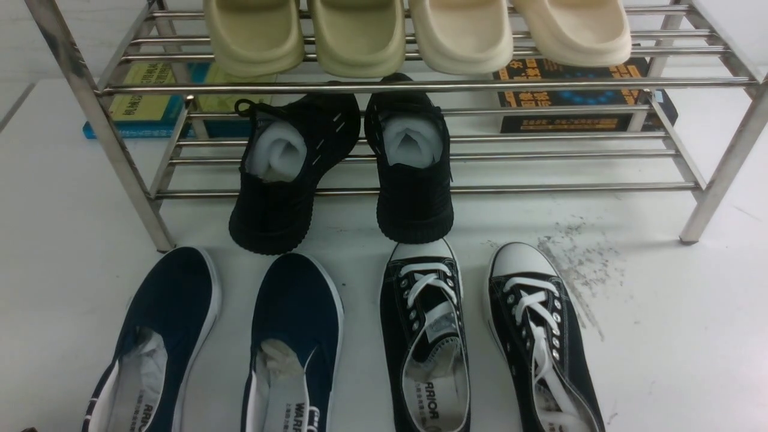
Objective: Take the shoes off the shelf with your hand on the white table.
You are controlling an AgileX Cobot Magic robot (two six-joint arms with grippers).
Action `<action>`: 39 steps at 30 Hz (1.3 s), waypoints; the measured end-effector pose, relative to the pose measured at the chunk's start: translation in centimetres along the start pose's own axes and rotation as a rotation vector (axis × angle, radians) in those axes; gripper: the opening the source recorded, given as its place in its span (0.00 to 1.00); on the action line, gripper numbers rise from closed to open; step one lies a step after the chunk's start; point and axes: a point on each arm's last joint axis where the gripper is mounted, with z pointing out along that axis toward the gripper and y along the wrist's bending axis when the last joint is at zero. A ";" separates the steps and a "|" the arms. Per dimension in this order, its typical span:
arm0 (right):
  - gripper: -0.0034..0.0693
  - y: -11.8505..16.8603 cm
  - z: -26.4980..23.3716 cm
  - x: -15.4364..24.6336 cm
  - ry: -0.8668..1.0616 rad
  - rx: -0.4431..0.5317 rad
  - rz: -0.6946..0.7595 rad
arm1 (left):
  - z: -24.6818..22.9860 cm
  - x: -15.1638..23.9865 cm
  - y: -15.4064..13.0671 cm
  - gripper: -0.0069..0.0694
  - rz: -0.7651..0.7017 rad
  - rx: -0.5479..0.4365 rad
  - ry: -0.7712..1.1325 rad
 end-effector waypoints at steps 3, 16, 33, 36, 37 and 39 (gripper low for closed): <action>0.32 0.0 0.0 0.0 0.000 0.000 0.000 | 0.0 0.0 0.1 0.14 -0.009 -0.022 -0.007; 0.33 0.0 0.0 0.0 0.000 0.000 0.000 | 0.0 -0.1 0.2 0.16 -0.004 -0.030 -0.013; 0.37 0.0 0.0 0.0 0.000 0.000 0.000 | 0.0 -0.1 0.2 0.18 -0.001 -0.031 -0.015; 0.37 0.0 0.0 0.0 0.000 0.000 0.000 | 0.0 -0.1 0.2 0.18 -0.001 -0.031 -0.015; 0.37 0.0 0.0 0.0 0.000 0.000 0.000 | 0.0 -0.1 0.2 0.18 -0.001 -0.031 -0.015; 0.37 0.0 0.0 0.0 0.000 0.000 0.000 | 0.0 -0.1 0.2 0.19 -0.001 -0.030 -0.015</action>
